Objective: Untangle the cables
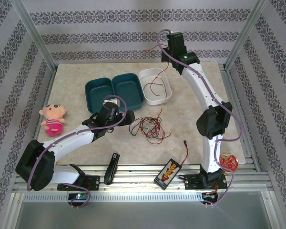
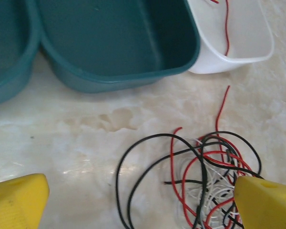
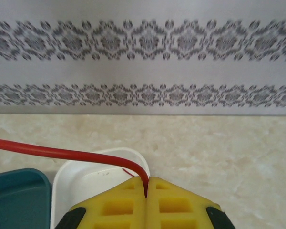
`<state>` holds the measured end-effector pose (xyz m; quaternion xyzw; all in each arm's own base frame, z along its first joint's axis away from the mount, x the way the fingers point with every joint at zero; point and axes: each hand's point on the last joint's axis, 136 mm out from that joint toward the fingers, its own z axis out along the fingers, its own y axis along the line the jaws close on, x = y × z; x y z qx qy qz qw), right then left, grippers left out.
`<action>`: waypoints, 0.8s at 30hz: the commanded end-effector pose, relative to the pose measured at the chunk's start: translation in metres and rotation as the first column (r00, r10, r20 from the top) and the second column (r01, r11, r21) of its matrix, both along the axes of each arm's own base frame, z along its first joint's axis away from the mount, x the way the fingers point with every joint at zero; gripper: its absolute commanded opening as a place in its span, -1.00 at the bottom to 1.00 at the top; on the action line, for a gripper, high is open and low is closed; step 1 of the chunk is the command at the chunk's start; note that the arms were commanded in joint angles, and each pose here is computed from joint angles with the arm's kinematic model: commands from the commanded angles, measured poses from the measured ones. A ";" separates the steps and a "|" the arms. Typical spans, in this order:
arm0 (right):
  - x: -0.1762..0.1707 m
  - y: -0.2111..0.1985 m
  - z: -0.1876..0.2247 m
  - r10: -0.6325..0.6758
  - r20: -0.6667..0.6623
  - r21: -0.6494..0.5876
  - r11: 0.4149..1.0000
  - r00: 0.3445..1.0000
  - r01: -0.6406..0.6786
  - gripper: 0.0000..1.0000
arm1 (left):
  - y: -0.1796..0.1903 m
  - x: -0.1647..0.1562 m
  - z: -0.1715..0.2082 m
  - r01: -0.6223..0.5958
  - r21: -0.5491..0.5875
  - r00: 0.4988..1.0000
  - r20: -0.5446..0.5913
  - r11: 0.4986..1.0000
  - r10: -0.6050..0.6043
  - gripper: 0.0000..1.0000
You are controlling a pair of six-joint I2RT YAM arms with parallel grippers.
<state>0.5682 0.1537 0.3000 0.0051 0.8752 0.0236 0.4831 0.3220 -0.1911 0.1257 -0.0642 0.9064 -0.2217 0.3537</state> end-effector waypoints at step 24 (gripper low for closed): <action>0.007 0.002 -0.146 -0.020 -0.296 -0.098 0.995 0.955 -0.010 -1.00 | 0.017 0.005 -0.019 -0.044 0.034 0.998 -0.052 0.998 0.046 0.99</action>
